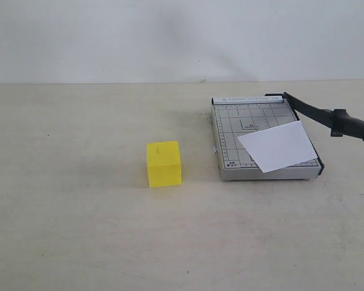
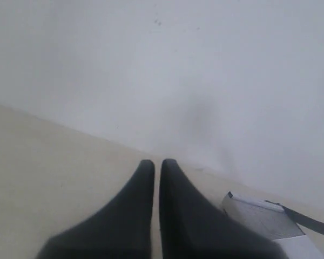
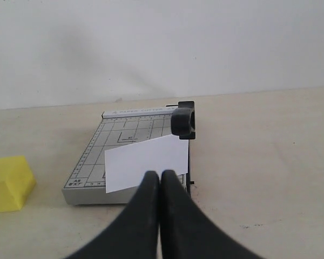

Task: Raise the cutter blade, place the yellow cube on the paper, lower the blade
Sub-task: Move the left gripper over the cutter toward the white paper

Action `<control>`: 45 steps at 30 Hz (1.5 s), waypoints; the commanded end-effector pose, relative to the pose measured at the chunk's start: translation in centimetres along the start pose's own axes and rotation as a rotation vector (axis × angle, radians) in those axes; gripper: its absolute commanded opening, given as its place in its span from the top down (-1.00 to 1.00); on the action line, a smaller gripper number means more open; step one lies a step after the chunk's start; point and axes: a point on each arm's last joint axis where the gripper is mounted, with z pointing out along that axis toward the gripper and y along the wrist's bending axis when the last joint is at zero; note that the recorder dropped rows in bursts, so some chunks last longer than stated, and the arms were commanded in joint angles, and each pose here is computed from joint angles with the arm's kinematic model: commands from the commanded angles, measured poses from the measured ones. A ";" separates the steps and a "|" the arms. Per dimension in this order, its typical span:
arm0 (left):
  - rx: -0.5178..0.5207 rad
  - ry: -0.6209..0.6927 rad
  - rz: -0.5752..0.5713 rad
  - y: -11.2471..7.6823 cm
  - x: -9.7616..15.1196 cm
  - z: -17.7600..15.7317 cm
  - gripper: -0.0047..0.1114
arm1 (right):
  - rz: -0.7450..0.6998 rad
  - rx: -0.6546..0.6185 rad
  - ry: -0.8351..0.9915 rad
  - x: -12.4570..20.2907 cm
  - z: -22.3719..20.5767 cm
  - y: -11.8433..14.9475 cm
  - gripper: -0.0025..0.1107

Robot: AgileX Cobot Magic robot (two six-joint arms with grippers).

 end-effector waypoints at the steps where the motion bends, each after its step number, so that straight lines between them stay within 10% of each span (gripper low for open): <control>1: 0.091 0.004 0.055 -1.6 -2.4 -0.1 0.84 | -0.016 0.001 -0.002 0.0 0.0 0.0 0.96; 9: 0.287 0.296 0.205 -5.9 -4.8 6.9 0.84 | -0.016 0.001 -0.002 0.0 0.0 0.0 0.96; 15: 0.679 0.615 0.182 -10.0 0.2 18.3 0.84 | -0.016 0.001 -0.002 0.0 0.0 0.0 0.96; 21: 0.760 0.693 0.123 -10.8 3.2 25.5 0.84 | -0.016 0.001 -0.002 0.0 0.0 0.0 0.96; 35: 0.713 0.481 0.766 -19.4 3.3 26.0 0.84 | -0.016 0.001 -0.002 0.0 0.0 0.0 0.96; 45: 0.867 0.496 0.790 -24.3 7.2 26.2 0.84 | -0.016 0.001 -0.002 0.0 0.0 0.0 0.96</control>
